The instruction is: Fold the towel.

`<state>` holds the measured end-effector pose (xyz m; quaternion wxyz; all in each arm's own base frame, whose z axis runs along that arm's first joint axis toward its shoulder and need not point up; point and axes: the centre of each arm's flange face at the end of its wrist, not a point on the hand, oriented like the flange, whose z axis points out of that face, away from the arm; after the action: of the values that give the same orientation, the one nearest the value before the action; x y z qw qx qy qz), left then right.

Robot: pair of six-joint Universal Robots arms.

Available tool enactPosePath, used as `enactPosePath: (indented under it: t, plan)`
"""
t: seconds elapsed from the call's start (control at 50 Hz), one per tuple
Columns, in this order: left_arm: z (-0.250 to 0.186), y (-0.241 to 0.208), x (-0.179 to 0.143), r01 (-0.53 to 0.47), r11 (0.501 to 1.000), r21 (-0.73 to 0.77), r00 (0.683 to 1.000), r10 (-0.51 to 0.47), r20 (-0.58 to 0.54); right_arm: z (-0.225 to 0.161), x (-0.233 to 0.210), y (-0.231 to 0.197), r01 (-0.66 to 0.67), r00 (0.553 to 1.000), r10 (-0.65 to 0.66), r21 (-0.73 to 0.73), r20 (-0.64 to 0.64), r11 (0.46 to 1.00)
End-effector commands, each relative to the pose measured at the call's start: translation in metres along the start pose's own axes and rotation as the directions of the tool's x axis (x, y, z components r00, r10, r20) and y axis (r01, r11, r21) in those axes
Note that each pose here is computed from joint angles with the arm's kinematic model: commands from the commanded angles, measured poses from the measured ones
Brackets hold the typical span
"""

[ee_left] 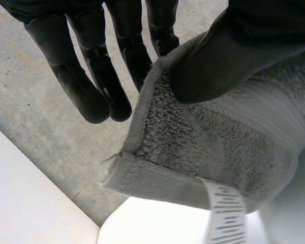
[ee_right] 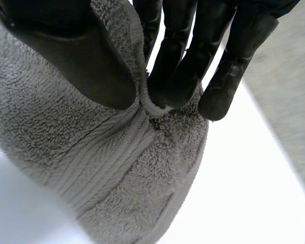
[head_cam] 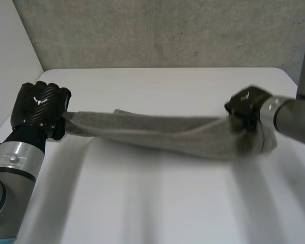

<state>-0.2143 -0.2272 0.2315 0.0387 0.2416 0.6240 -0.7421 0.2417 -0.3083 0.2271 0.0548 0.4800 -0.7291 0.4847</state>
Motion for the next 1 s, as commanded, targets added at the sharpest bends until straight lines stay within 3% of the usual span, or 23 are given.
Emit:
enactPosePath:
  t: [0.02,0.18,0.58,0.74,0.9,1.0]
  plan:
    - [-0.004,0.007,0.008,0.0,1.0,-0.02,0.999,0.0,-0.038,-0.005,-0.038,0.033,-0.021,0.993,0.03,-0.072,0.114,0.997]
    - [-0.003,0.017,0.013,-0.003,0.999,-0.053,0.999,0.0,-0.054,0.0,-0.031,0.047,-0.05,0.999,0.05,-0.008,0.011,0.999]
    - [-0.003,0.02,0.014,-0.002,0.998,-0.059,0.998,-0.001,-0.057,0.006,-0.029,0.054,-0.07,0.998,0.07,0.049,0.002,0.996]
    - [-0.002,0.026,0.017,-0.004,0.997,-0.078,0.998,-0.001,-0.066,-0.017,-0.019,0.048,-0.132,0.99,0.135,0.085,-0.033,0.988]
    - [-0.002,0.027,0.018,-0.005,0.996,-0.084,0.998,-0.001,-0.068,-0.049,-0.036,0.042,-0.137,0.991,0.136,0.185,0.017,0.973]
    - [-0.002,0.028,0.018,-0.005,0.996,-0.085,0.998,-0.001,-0.069,-0.052,-0.046,0.044,-0.141,0.99,0.136,0.175,0.041,0.974]
